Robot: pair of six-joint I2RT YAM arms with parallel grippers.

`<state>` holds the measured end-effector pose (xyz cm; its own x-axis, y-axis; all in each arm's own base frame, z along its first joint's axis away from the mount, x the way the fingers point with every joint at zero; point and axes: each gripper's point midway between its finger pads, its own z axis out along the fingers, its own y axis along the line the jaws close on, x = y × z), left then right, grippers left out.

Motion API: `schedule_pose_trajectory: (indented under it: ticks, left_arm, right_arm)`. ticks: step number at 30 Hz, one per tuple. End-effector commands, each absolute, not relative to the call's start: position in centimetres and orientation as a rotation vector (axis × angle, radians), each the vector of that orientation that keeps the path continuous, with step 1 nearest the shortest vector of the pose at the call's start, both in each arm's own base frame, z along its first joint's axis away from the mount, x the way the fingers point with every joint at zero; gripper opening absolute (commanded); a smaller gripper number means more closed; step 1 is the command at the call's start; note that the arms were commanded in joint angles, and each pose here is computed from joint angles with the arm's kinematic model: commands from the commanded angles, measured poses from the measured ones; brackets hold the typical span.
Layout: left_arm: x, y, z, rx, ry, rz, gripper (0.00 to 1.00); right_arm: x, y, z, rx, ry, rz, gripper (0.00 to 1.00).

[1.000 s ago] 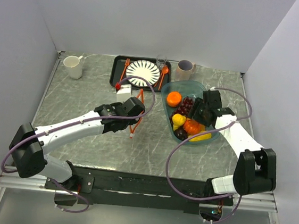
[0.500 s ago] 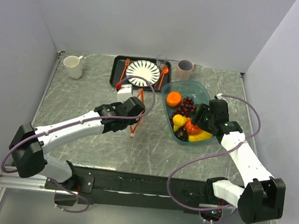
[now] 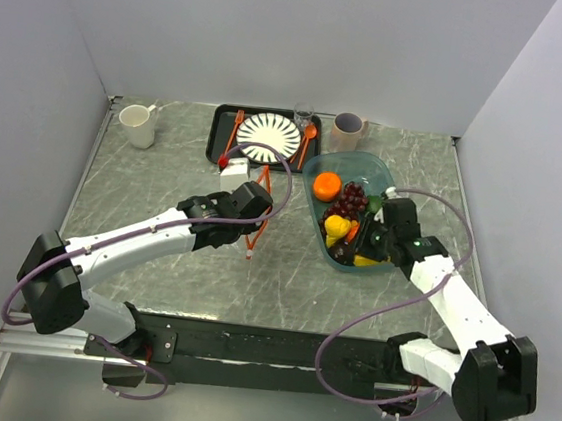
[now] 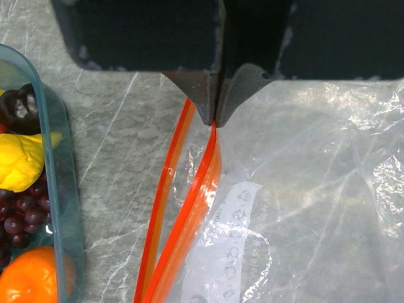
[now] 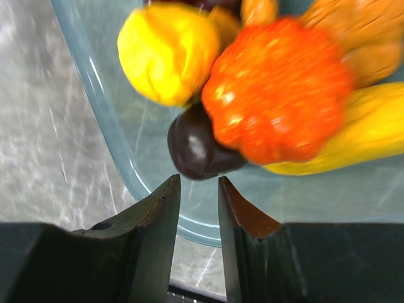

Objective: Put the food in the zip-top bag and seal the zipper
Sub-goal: Adjust the bin at the center of the board, then pick up the fake fruit from the bin.

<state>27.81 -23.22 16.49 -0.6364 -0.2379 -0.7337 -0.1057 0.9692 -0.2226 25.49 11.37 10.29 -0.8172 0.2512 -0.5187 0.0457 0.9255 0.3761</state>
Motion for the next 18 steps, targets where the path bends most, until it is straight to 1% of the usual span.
schedule_pose_trajectory:
  ticks: [1, 4, 7, 11, 13, 17, 18]
  left_arm:
    - [28.4, -24.2, 18.8, -0.245, 2.217, -0.276, 0.01]
    - [28.4, -24.2, 18.7, -0.242, 2.222, -0.274, 0.01]
    - [28.4, -24.2, 18.5, -0.245, 2.226, -0.268, 0.01]
    - [28.3, -23.9, 18.6, -0.247, 2.223, -0.265, 0.01]
    - [28.2, -23.7, 18.7, -0.251, 2.223, -0.256, 0.01]
    - [28.2, -23.6, 18.9, -0.255, 2.216, -0.257, 0.01]
    - [28.2, -23.6, 18.8, -0.253, 2.217, -0.26, 0.01]
  right_arm:
    - [24.7, 13.4, 9.4, 0.145, 2.53, 0.512, 0.36]
    - [24.3, 14.7, 8.9, 0.105, 2.547, 0.533, 0.36]
    - [24.0, 15.4, 8.0, 0.065, 2.59, 0.494, 0.36]
    - [24.2, 16.1, 8.2, 0.049, 2.584, 0.511, 0.36]
    - [24.6, 15.5, 8.6, 0.08, 2.574, 0.466, 0.36]
    - [25.8, 15.4, 11.5, 0.065, 2.488, 0.461, 0.38]
    - [26.5, 15.4, 13.3, 0.076, 2.437, 0.469, 0.42]
